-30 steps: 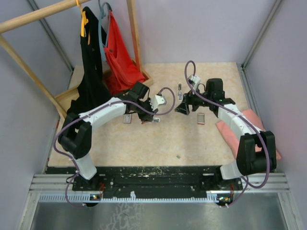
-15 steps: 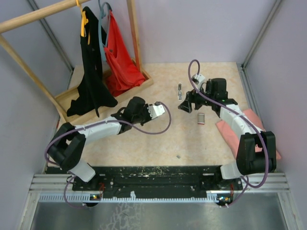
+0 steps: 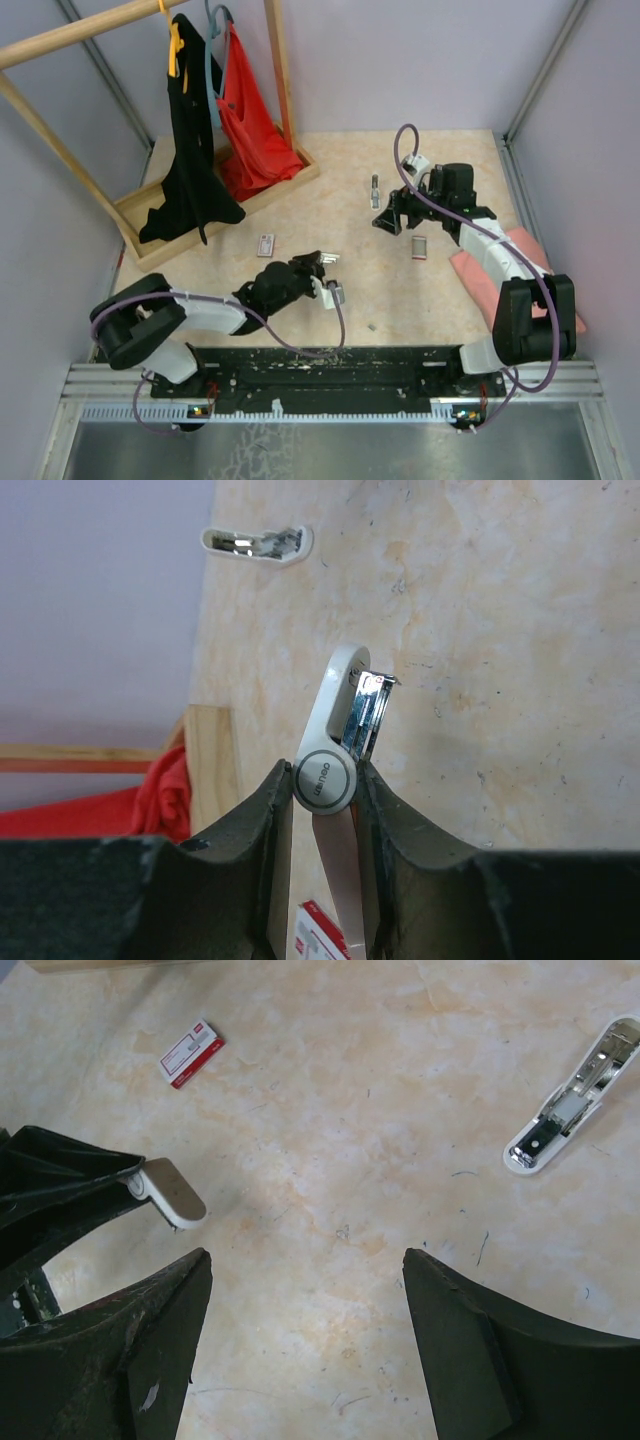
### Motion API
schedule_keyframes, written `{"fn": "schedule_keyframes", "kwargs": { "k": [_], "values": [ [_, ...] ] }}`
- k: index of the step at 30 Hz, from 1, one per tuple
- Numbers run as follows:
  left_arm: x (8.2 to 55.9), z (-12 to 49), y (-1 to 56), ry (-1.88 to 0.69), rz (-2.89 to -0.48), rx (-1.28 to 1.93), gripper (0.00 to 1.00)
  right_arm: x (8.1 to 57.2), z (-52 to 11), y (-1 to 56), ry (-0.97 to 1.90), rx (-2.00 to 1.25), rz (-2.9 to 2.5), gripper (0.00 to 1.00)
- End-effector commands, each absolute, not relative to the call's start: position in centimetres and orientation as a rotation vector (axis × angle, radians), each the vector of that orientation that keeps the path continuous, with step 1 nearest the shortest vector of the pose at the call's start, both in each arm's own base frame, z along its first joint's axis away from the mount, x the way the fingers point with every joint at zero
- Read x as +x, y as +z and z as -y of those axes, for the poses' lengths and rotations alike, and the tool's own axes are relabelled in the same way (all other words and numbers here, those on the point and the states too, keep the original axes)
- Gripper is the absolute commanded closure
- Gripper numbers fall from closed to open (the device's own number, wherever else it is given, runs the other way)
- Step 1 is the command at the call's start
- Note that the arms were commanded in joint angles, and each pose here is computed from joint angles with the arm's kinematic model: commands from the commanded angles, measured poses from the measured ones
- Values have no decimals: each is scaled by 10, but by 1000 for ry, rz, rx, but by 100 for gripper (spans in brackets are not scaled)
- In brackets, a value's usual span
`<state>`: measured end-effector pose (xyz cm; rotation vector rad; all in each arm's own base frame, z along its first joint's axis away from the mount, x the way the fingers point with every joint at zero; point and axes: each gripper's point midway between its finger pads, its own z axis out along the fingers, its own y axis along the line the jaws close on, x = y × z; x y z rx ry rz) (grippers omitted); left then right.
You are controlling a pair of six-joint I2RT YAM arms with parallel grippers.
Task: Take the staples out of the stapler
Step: Unload the staple at the center of the board.
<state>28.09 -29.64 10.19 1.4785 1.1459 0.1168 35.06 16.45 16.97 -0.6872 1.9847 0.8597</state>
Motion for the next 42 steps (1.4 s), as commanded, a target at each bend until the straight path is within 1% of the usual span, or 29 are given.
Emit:
{"fn": "schedule_keyframes", "kwargs": {
  "k": [1, 7, 12, 18, 20, 24, 27, 31, 33, 37, 42],
  "values": [
    [275, 303, 149, 277, -885, 1344, 100, 353, -164, 191, 848, -701, -1901, 23],
    [257, 307, 148, 382, -733, 1279, 100, 352, -165, 192, 855, -702, -1895, 23],
    [240, 314, 123, 374, -674, 1360, 100, 350, -166, 194, 867, -703, -1890, 23],
    [228, 323, 87, 211, -794, 1567, 100, 348, -167, 196, 876, -708, -1879, 23],
    [224, 325, 66, 185, -847, 1704, 100, 348, -168, 198, 879, -709, -1876, 23],
    [219, 316, 26, 184, -979, 1989, 100, 347, -168, 199, 881, -708, -1873, 23],
    [225, 314, 18, 245, -1015, 2080, 100, 347, -168, 200, 882, -706, -1870, 23],
    [238, 308, 13, 379, -1017, 2085, 100, 347, -168, 200, 881, -704, -1870, 23],
    [248, 314, 30, 409, -1009, 1952, 100, 347, -168, 200, 880, -705, -1869, 23],
    [252, 327, 75, 345, -972, 1692, 100, 347, -168, 199, 882, -705, -1869, 23],
    [243, 335, 93, 206, -992, 1634, 100, 347, -168, 198, 885, -702, -1873, 24]
  ]
}}
